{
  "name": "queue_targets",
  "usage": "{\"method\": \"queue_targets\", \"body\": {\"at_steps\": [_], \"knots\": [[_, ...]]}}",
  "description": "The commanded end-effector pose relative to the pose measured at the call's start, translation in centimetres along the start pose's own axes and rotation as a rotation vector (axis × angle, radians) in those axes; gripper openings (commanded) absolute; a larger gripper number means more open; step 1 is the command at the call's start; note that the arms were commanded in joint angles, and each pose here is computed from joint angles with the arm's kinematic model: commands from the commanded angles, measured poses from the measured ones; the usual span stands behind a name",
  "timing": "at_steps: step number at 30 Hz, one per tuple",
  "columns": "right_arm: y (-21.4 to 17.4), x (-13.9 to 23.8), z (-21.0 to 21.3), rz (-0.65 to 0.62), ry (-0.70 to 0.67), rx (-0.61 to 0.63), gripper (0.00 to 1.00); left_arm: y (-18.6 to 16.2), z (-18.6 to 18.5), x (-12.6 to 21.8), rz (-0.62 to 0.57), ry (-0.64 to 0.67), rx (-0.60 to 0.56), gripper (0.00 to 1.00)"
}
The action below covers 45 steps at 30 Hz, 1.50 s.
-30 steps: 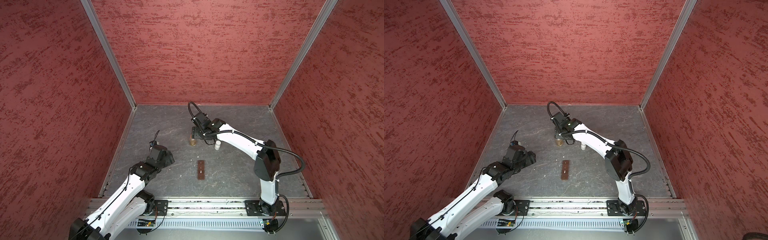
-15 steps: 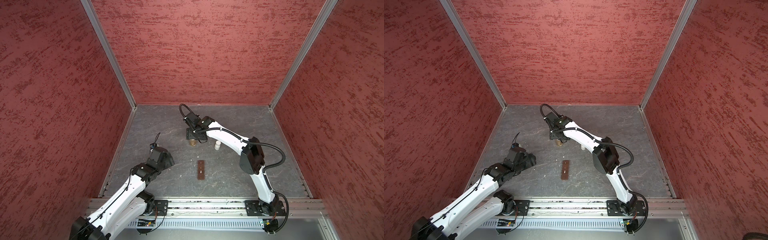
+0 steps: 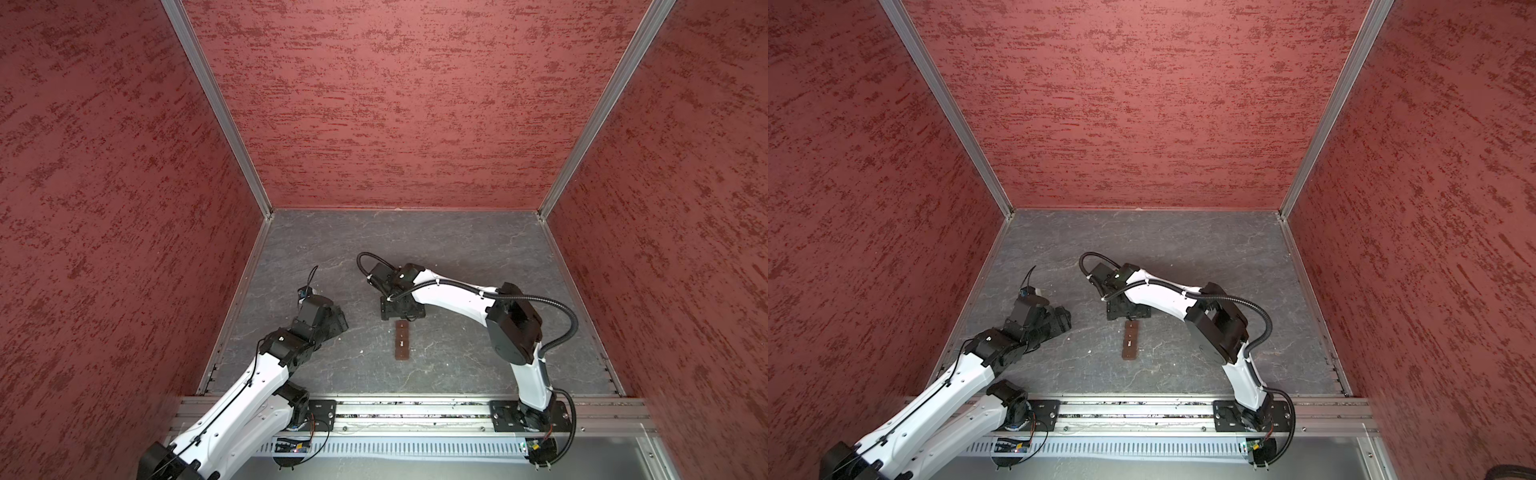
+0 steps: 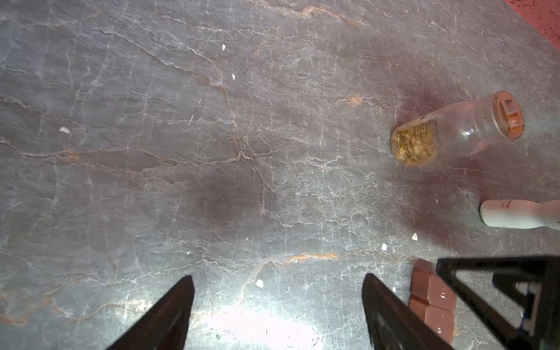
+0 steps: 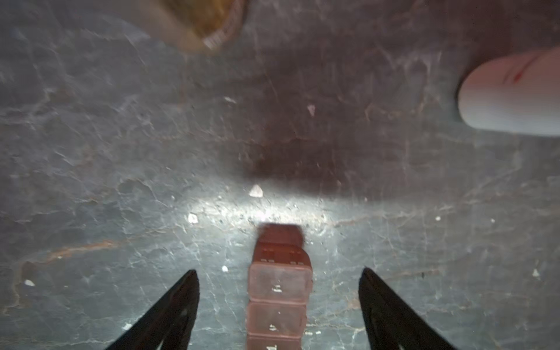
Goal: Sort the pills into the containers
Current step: 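Reach the right gripper toward the red pill organizer while the left arm rises, then close the right gripper on the red pill organizer strip and lift it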
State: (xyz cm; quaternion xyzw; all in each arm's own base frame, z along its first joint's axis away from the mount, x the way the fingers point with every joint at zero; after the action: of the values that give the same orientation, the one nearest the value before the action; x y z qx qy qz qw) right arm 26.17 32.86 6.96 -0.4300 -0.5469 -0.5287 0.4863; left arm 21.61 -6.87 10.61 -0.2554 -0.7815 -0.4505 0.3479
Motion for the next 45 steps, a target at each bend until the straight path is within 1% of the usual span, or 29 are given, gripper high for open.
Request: {"method": "queue_targets", "body": {"at_steps": [1, 5, 10, 20, 26, 28, 31, 32, 34, 41, 45], "knots": [[-0.7, 1.3, 0.9, -0.008, 0.077, -0.072, 0.85, -0.8, 0.5, -0.1, 0.024, 0.008, 0.001, 0.87], [-2.0, 0.5, 1.2, 0.027, 0.088, -0.067, 0.84, -0.9, 0.5, -0.2, 0.03, 0.005, 0.001, 0.87], [-3.0, -0.5, 1.8, 0.06, 0.092, -0.052, 0.8, -1.1, 0.6, -0.2, 0.036, 0.011, -0.006, 0.87], [-3.9, -2.1, 1.4, 0.095, 0.072, -0.046, 0.7, -1.1, 0.3, 0.0, 0.045, -0.001, -0.01, 0.87], [-4.2, -2.8, 1.3, 0.106, 0.064, -0.04, 0.6, -1.1, 0.1, 0.1, 0.049, -0.01, -0.01, 0.87], [-4.4, -2.9, 1.3, 0.113, 0.066, -0.038, 0.61, -1.1, 0.1, 0.1, 0.052, -0.012, -0.009, 0.87], [-4.8, -2.5, 1.1, 0.121, 0.071, -0.039, 0.72, -1.2, 0.2, 0.1, 0.054, -0.012, -0.008, 0.87], [-4.9, -2.2, 0.9, 0.121, 0.072, -0.041, 0.75, -1.2, 0.2, 0.2, 0.054, -0.014, -0.006, 0.87], [-5.4, -1.7, 0.9, 0.122, 0.075, -0.043, 0.77, -1.3, 0.2, 0.2, 0.054, -0.017, -0.002, 0.87], [-8.6, -1.9, 1.6, 0.167, 0.085, -0.035, 0.77, -1.4, 0.0, 0.0, 0.064, -0.028, 0.01, 0.87], [-9.4, -1.9, 1.9, 0.175, 0.092, -0.036, 0.75, -1.4, 0.0, 0.1, 0.063, -0.029, 0.008, 0.87]]}}
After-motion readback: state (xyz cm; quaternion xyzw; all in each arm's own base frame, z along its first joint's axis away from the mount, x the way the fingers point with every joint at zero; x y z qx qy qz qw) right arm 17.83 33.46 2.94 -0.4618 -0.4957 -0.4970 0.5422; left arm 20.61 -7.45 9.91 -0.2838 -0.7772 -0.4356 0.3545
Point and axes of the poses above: each gripper's point midway between its finger pads, its own x axis back along the fingers, its own z axis along the line the jaws close on, y = z × x, the point moved 1 cm from there along x, back along the fingers, and after that the axes turned 3 degrees about x, right-handed, at the moved point
